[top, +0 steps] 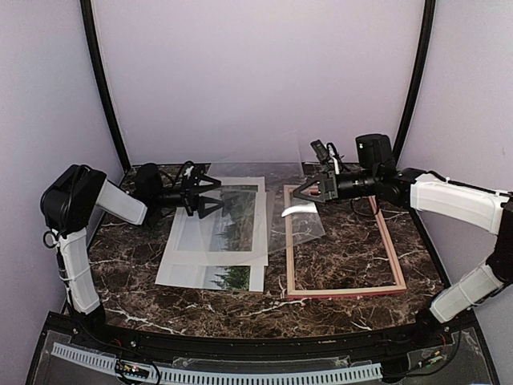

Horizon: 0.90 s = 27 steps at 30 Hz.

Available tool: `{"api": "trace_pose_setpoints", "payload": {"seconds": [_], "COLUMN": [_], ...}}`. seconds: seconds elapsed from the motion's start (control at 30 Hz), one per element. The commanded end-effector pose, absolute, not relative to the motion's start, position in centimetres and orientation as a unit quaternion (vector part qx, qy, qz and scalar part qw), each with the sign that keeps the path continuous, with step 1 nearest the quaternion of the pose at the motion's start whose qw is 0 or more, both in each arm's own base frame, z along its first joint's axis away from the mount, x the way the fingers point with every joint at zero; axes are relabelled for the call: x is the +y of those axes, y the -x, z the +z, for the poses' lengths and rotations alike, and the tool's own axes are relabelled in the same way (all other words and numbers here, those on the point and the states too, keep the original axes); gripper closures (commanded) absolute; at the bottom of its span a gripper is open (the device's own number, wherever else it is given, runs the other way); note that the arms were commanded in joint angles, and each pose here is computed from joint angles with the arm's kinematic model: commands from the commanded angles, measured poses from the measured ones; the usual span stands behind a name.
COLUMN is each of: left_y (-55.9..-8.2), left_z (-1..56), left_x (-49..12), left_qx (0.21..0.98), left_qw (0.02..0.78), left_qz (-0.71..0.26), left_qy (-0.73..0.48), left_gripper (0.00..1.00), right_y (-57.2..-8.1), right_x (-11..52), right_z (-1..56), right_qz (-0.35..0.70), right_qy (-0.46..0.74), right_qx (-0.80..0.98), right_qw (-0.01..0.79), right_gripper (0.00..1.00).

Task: Put the photo into the frame
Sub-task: Pass from the right arm to the left

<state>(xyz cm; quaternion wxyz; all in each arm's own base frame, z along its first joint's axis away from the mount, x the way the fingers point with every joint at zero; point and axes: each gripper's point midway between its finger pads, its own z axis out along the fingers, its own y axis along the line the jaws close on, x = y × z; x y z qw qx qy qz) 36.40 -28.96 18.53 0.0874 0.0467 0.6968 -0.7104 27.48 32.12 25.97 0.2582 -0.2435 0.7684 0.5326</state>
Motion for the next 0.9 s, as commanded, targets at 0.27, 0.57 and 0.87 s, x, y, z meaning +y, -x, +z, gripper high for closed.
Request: {"api": "trace_pose_setpoints", "payload": {"seconds": [0.27, 0.57, 0.87], "left_y": [-37.7, -38.0, -38.1], "left_z": [21.0, 20.5, 19.8], "left_x": [-27.6, -27.0, -26.9], "left_qx": [0.724, 0.751, 0.757], "left_qw": [0.177, 0.195, 0.197], "left_qz": [-0.661, -0.627, -0.62], "left_qy": [-0.084, -0.074, -0.069], "left_gripper": [0.31, 0.42, 0.46], "right_y": [-28.8, -30.3, -30.8], "right_x": [29.4, 29.2, 28.7], "right_z": [20.0, 17.8, 16.7], "right_qz": [0.483, 0.494, 0.499], "right_qy": [0.151, 0.08, 0.035], "right_qx": [0.834, 0.839, 0.84], "right_qw": [0.221, 0.213, 0.211], "right_gripper": [1.0, 1.0, 1.0]}}
